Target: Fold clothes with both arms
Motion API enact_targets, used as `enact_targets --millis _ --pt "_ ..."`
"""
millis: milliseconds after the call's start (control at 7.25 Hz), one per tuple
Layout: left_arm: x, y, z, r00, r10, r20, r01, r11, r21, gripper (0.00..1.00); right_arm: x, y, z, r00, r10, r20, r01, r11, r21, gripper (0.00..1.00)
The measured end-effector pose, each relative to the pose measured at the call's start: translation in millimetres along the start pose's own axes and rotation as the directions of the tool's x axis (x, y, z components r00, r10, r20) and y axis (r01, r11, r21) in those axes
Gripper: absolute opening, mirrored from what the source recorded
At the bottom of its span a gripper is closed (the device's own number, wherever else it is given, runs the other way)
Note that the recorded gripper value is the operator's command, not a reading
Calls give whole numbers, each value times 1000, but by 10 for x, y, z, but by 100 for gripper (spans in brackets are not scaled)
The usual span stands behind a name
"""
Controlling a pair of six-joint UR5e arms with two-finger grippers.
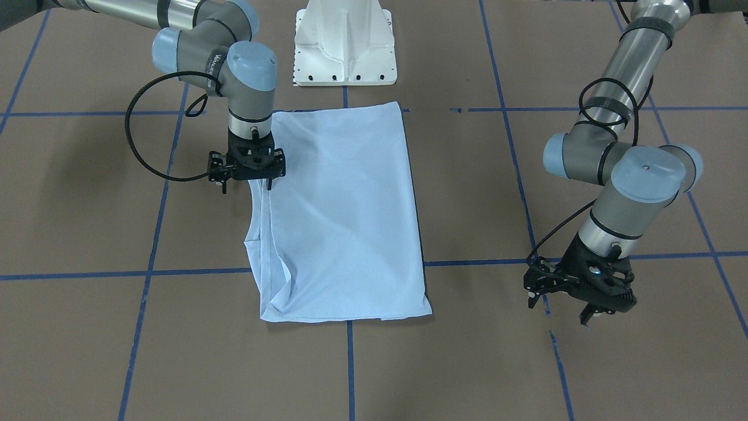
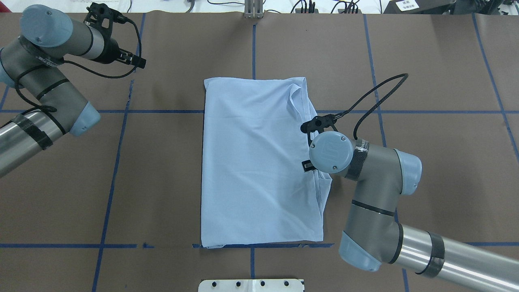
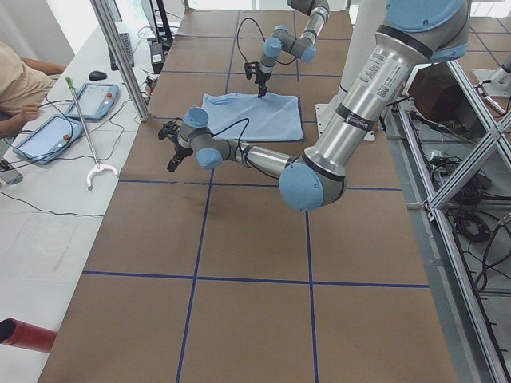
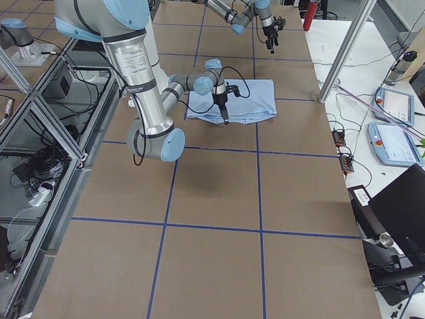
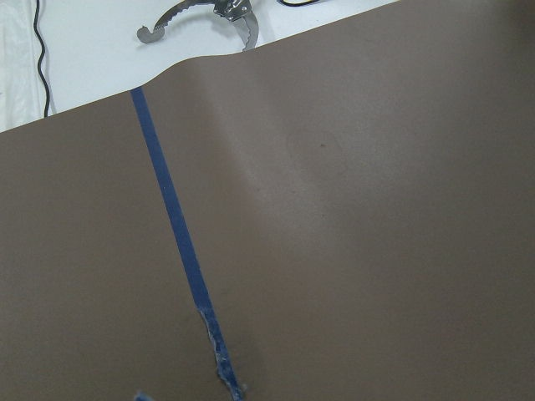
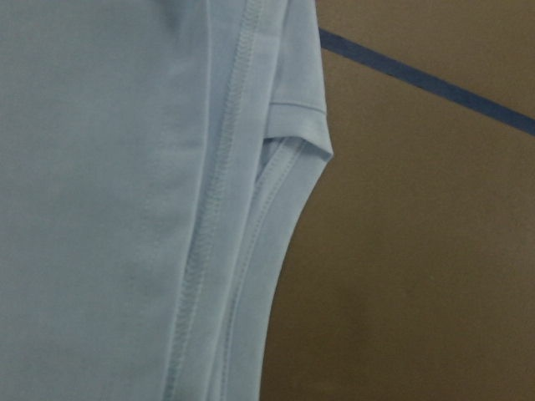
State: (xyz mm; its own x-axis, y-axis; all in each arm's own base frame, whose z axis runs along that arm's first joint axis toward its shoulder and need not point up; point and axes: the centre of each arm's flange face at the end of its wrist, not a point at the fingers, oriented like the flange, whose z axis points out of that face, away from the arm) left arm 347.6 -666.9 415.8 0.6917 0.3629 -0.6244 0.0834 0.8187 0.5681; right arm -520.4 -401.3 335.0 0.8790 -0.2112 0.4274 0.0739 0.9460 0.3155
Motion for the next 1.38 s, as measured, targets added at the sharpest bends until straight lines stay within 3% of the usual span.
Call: enact_targets --millis 276,414,690,828,1104,1380 --pt "45 -29 -46 1000 -5 -11 5 1000 8 100 223 -90 31 1000 8 -11 -8 1000 4 100" --pt "122 -51 -110 999 -37 -40 38 999 4 100 288 -128 -79 999 42 33 -43 999 16 100" --pt "556 173 -286 980 -150 -134 147 989 -28 100 495 37 -388 966 154 206 -166 985 43 100" --pt "922 457 -415 960 -209 -188 202 978 -57 100 605 165 -530 929 236 286 -254 967 28 100" --pt "1809 1283 -767 902 -338 -269 316 941 -122 100 759 499 -726 817 392 422 -419 907 -31 100" --pt "2545 2160 -1184 834 -458 -307 413 888 -201 100 706 938 -847 694 526 493 -566 821 -79 100"
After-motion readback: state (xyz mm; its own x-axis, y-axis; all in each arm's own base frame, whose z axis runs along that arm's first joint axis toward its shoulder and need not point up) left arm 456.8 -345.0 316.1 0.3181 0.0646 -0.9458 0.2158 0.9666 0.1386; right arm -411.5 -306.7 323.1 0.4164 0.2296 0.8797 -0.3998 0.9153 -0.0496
